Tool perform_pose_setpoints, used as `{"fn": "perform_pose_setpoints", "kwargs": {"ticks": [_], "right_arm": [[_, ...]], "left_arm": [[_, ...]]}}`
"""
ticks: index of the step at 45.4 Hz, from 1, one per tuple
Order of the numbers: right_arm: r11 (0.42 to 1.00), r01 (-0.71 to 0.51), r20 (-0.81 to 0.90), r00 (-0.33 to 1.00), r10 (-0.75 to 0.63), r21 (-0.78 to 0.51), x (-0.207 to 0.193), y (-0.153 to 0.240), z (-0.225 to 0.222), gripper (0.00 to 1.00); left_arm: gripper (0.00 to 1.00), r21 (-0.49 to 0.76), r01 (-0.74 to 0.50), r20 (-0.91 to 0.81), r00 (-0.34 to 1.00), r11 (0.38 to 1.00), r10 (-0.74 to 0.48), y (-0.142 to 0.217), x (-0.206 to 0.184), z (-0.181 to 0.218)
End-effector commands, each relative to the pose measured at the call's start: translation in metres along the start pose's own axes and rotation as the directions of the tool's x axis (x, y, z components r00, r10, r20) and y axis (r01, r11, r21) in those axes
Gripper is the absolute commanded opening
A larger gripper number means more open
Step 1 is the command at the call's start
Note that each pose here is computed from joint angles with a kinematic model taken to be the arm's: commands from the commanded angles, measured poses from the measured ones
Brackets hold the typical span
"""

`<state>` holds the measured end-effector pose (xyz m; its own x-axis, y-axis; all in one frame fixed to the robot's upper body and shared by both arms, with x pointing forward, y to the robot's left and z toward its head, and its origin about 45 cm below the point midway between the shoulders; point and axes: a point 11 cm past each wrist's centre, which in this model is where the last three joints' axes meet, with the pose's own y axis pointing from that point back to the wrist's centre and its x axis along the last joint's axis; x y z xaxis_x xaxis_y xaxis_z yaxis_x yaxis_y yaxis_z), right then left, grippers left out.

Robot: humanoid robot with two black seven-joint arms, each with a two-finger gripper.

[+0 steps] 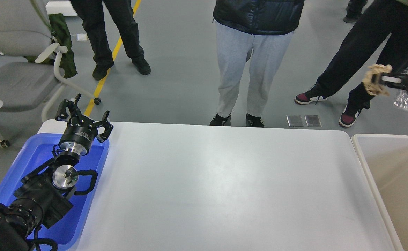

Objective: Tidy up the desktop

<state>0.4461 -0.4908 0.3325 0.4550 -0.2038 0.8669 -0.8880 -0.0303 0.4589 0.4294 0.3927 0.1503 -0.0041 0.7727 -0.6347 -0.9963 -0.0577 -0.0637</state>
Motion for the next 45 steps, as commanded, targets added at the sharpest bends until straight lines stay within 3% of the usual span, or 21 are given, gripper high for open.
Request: {"fn": "perform_pose_setpoints", "kwargs": {"ticks": [1,10,24,45], "right_arm": [[0.958,-0.063,0.192,0.974,0.120,-0.279,-0.039,0.034,0.116,0.00],[0.899,-0.073,0.329,0.915,0.233,-0.432,-0.105,0.047,0.167,0.00],[0.869,-0.022,0.506,0.806,0.308,-0.494,-0.210,0.033,0.164,0.00],[0.793,0.042,0.666,0.571,0.480,-0.608,-0.231,0.033,0.166,0.00]], "left_arm": [[1.00,0.000,0.001,0.000,1.000,1.000,-0.001,0.000,0.000,0.000],[1.00,0.000,0.000,0.001,1.000,1.000,0.000,0.000,0.000,0.000],[1.00,0.000,-0.002,0.001,1.000,1.000,0.002,0.000,0.000,0.000],[1.00,0.000,-0.002,0.001,1.000,1.000,0.002,0.000,0.000,0.000]]}}
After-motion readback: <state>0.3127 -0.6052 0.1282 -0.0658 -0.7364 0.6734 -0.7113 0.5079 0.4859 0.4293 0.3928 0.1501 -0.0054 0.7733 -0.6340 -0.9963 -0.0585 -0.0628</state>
